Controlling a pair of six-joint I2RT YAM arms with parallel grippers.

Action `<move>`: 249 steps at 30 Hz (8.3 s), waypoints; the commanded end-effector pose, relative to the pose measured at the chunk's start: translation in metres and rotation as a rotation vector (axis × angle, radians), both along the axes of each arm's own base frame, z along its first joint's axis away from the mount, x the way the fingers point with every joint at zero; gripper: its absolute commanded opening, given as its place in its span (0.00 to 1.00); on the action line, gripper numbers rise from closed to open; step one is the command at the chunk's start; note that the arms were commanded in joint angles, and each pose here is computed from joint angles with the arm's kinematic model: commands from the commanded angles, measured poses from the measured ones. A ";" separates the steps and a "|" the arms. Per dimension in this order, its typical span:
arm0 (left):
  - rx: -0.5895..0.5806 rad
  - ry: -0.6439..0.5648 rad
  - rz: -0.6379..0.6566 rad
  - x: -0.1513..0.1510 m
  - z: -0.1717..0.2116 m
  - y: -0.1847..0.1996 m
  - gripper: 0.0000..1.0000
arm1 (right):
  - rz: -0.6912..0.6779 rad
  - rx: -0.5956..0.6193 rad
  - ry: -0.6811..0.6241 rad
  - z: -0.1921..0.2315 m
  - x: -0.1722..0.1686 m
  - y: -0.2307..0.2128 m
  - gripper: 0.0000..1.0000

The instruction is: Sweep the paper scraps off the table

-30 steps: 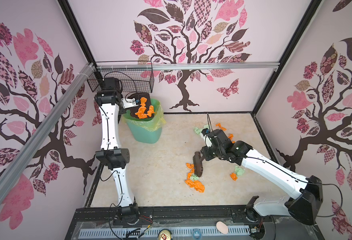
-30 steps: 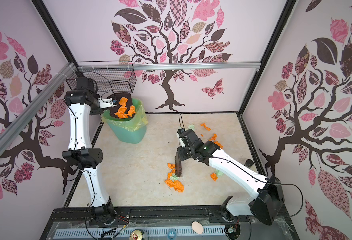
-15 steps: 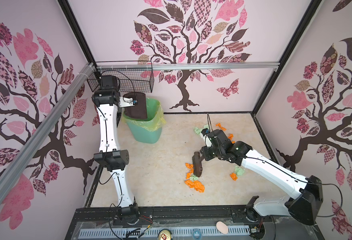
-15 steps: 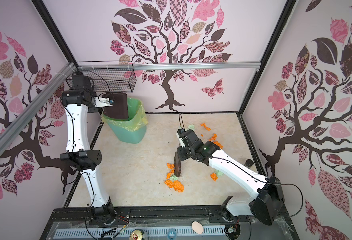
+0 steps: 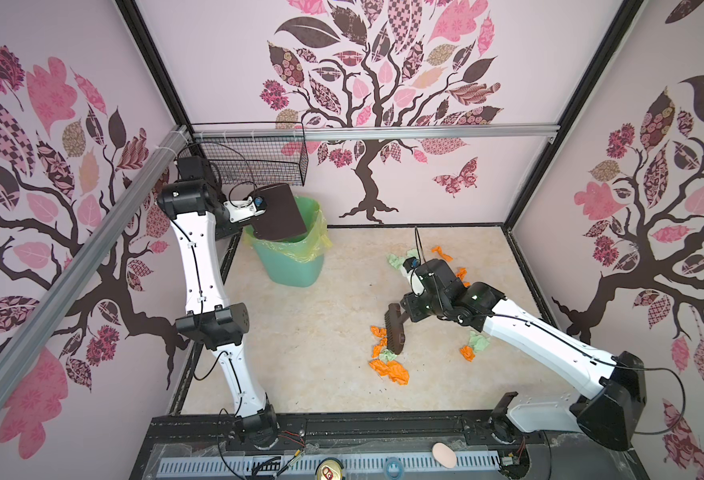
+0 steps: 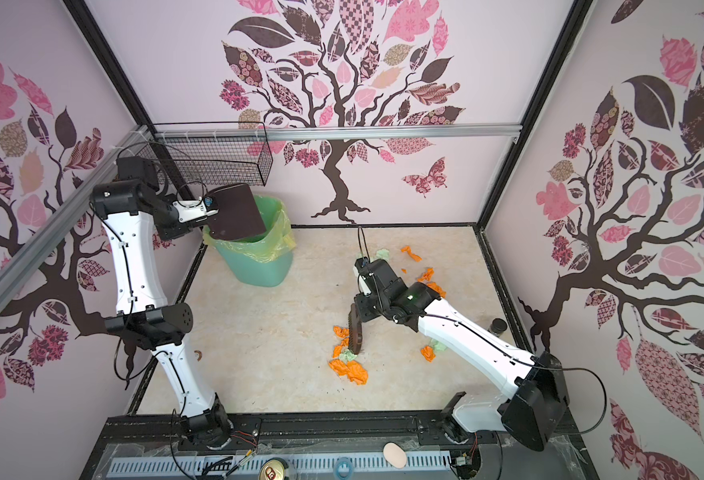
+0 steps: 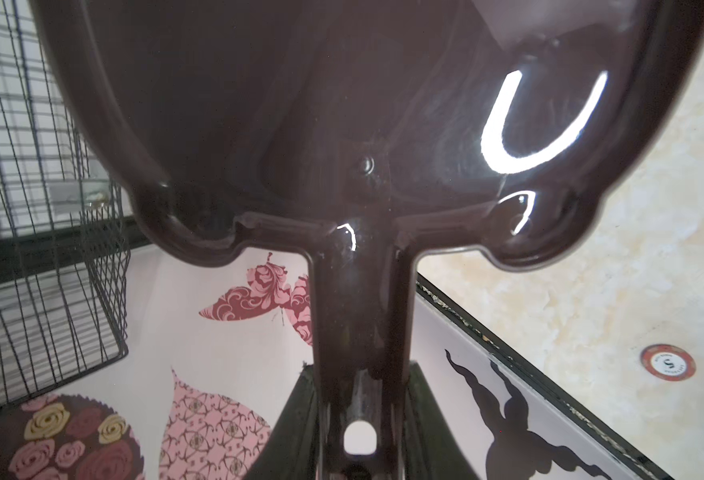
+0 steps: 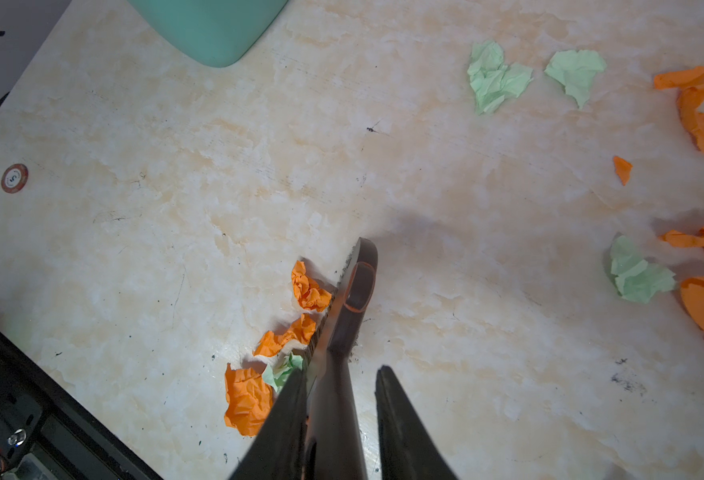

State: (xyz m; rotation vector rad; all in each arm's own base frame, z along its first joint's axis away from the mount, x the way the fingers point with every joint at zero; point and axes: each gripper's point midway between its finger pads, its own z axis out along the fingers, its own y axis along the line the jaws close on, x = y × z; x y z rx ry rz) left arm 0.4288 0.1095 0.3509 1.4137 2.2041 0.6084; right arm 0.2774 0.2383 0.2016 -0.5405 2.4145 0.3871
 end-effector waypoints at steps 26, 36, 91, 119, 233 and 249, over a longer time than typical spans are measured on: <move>-0.232 0.327 -0.173 -0.213 -0.147 -0.114 0.00 | -0.219 -0.074 -0.210 0.139 0.063 -0.036 0.00; -0.230 0.441 -0.131 -0.205 -0.245 -0.110 0.00 | -0.571 0.584 -0.101 0.126 0.211 -0.095 0.00; -0.233 0.490 -0.182 -0.185 -0.299 -0.128 0.61 | -0.509 0.093 -0.187 0.112 0.123 -0.150 0.00; -0.300 0.413 -0.174 -0.184 -0.264 -0.138 0.60 | 0.027 -0.877 -0.434 0.025 0.341 -0.129 0.00; -0.143 0.408 -0.275 -0.199 -0.356 -0.120 0.13 | 0.013 -0.385 -0.243 0.069 -0.001 -0.030 0.00; -0.184 0.403 -0.287 -0.218 -0.328 -0.128 0.25 | 0.023 -0.376 -0.232 0.065 -0.001 -0.027 0.00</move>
